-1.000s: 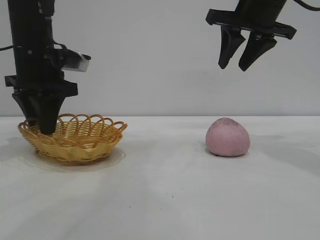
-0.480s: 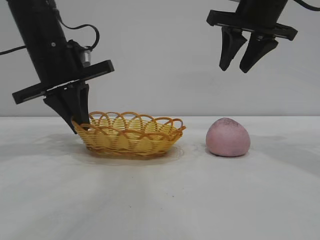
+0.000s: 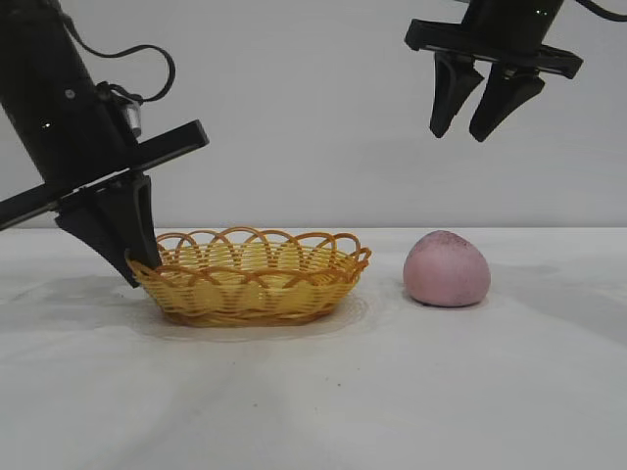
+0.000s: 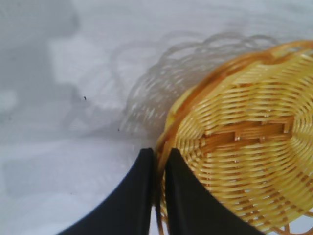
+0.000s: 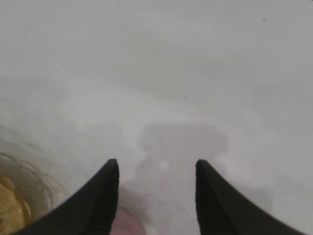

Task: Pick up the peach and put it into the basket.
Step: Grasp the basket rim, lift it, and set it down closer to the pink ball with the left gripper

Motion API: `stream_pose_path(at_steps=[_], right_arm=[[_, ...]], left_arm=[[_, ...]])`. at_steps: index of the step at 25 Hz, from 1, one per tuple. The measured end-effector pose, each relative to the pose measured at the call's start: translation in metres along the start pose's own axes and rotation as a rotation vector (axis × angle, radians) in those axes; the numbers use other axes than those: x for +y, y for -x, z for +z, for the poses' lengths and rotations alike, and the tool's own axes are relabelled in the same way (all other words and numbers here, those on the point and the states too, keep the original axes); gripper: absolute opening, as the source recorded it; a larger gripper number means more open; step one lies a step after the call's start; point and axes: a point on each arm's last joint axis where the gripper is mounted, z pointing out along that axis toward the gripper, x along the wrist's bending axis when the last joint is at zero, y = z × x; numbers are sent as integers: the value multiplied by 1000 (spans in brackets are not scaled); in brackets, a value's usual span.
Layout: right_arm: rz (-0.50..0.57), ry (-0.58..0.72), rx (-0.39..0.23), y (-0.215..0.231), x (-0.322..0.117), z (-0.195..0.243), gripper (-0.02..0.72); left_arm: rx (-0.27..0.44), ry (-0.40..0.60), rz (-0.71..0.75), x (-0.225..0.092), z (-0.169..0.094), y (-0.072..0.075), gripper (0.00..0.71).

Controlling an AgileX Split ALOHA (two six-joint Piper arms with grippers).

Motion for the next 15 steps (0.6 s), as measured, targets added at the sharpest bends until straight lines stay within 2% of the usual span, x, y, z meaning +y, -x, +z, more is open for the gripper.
stream_pose_path(at_steps=[1,2,4,6,10,11,14,15], right_arm=[[0,0,0,0,0,0,358],[0,0,0,0,0,0,358],[0,0,0,0,0,0,358],[0,0,0,0,0,0,358],[0,0,0,0,0,0,358],[0,0,0,0,0,0,358],[0,0,0,0,0,0,358],[0,0,0,0,0,0,358]], left_arm=[[-3,2,-1,0,-1,0,0],[-3,0,-1,0,0,0,53],[-2,-3,1,-1,0,0,53],[-2,-8,2,-2,0,-1,144],[-11,13,22,-1,-8,3,368],[-14,22,32,-1,-11,5,398],[-13,56,72,1,-25,9,398],[-5,68,95,1,-30,10,440]])
